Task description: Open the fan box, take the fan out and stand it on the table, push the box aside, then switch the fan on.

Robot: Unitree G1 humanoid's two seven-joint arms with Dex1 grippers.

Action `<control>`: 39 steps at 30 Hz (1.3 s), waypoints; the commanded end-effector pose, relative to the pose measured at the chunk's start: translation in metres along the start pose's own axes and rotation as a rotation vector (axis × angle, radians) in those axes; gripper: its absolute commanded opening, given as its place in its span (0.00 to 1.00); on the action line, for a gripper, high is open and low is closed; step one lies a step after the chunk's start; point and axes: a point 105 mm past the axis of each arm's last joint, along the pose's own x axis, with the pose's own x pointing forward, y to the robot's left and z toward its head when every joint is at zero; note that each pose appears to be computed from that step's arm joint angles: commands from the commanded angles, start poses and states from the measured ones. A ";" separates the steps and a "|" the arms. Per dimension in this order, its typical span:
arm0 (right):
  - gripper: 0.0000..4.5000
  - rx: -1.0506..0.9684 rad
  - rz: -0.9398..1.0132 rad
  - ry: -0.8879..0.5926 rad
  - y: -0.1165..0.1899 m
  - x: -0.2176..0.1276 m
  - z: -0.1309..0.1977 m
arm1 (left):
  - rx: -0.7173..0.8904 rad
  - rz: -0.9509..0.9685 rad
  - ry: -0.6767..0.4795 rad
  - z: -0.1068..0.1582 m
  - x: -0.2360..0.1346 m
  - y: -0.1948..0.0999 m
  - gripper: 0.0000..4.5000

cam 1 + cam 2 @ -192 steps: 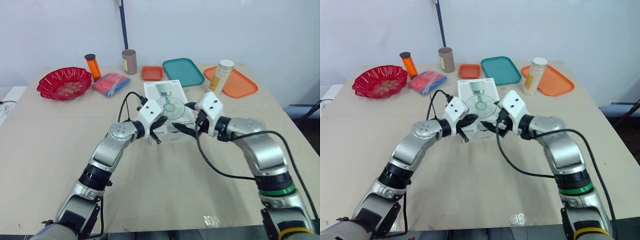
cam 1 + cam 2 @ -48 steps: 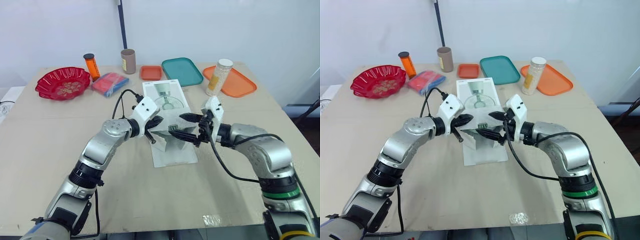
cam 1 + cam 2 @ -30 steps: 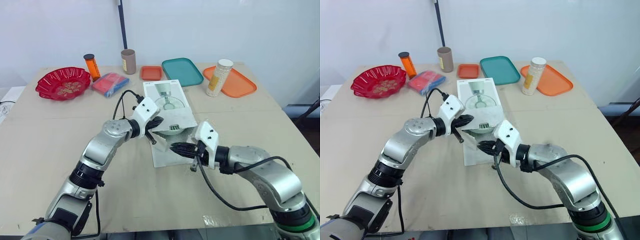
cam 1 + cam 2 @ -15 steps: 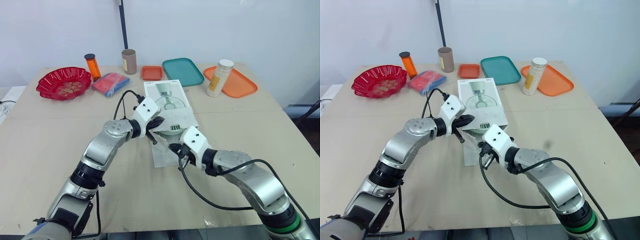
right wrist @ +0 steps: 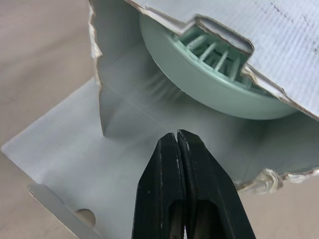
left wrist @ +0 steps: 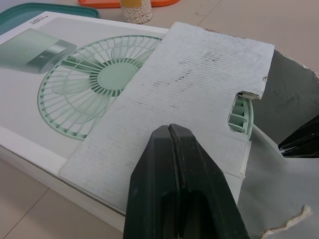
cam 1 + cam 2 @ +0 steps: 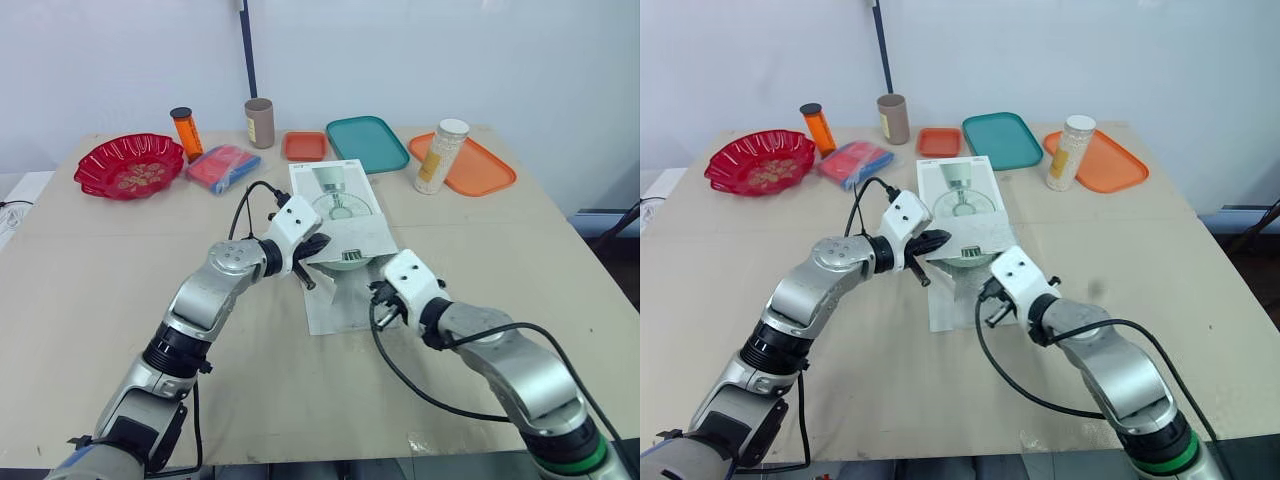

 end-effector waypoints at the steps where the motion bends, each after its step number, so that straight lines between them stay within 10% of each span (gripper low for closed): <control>1: 0.01 -0.042 -0.077 -0.020 -0.019 -0.021 0.007 | 0.009 0.001 -0.007 0.000 -0.001 -0.001 0.00; 18: 0.01 -0.109 -0.175 -0.035 -0.074 0.020 -0.001 | 0.006 0.020 -0.013 0.001 -0.003 0.001 0.00; 39: 0.01 -0.091 -0.119 -0.168 -0.074 0.023 0.023 | 0.003 0.037 -0.002 -0.001 -0.008 0.003 0.00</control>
